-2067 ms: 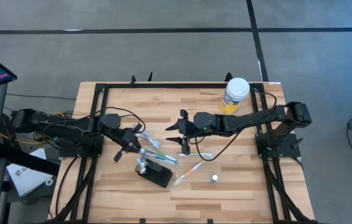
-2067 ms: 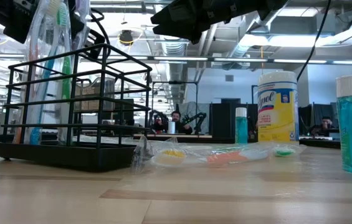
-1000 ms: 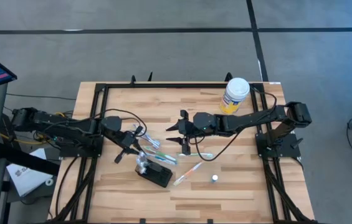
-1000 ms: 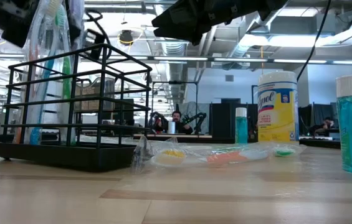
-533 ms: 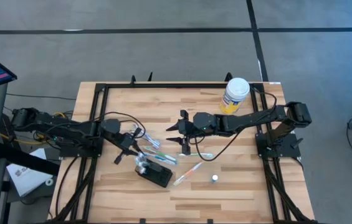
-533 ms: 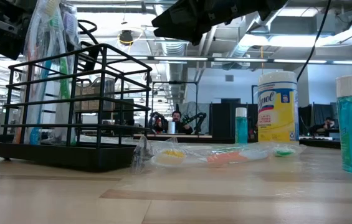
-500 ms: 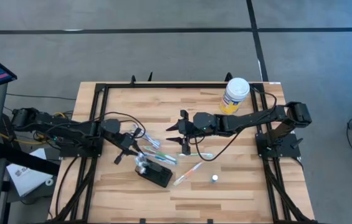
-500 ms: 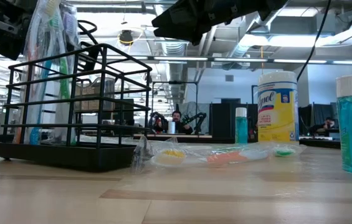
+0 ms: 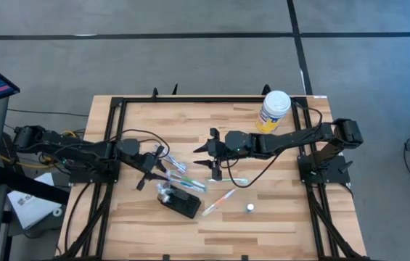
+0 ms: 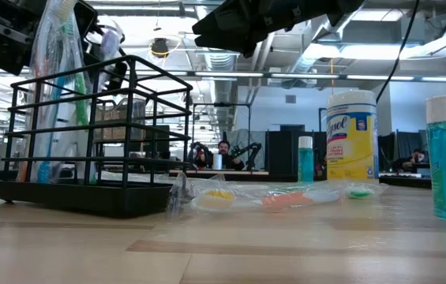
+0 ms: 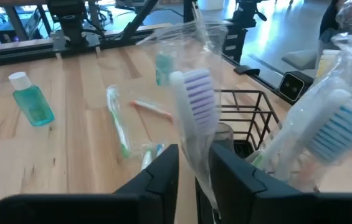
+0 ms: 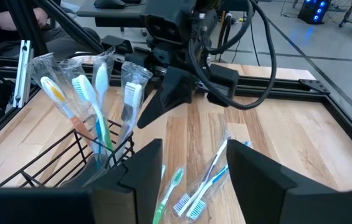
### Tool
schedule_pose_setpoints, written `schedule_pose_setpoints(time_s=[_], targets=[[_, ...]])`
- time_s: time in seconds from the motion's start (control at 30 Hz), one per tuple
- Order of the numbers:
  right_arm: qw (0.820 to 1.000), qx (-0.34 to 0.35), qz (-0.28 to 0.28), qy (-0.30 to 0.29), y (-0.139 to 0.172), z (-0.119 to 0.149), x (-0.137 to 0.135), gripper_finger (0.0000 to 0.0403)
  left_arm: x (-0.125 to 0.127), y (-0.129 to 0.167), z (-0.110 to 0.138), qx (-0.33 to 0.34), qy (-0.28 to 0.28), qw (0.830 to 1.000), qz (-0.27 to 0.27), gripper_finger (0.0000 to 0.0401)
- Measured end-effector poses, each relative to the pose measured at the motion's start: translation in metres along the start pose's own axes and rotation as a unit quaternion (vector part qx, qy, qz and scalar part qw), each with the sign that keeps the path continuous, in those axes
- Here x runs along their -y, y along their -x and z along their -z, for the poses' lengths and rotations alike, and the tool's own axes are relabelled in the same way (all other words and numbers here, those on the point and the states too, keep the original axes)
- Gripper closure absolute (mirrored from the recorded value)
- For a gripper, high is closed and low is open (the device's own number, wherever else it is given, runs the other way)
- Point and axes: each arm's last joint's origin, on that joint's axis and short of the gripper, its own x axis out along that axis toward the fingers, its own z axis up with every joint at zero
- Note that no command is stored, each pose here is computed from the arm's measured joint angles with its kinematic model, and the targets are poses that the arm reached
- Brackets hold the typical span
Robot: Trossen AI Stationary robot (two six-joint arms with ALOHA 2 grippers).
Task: Pick & Place toothbrushing station
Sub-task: Put the purple toothbrush into the mesh organizer, then put the green toothbrush into the mesh organizer
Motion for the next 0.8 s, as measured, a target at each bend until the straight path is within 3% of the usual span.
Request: schedule_pose_setpoints(time_s=[0.37, 0.8], targets=[[1.0, 0.0, 0.0, 0.0, 0.0, 0.0, 0.0, 0.0234, 0.001, 0.0, -0.001, 0.005, 0.009, 1.0, 0.013, 0.0266], [1.0, -0.001, 0.0, 0.0, 0.0, 0.0, 0.0, 0.0234, 0.004, 0.015, -0.018, 0.074, -0.018, 0.997, 0.004, 0.0262]])
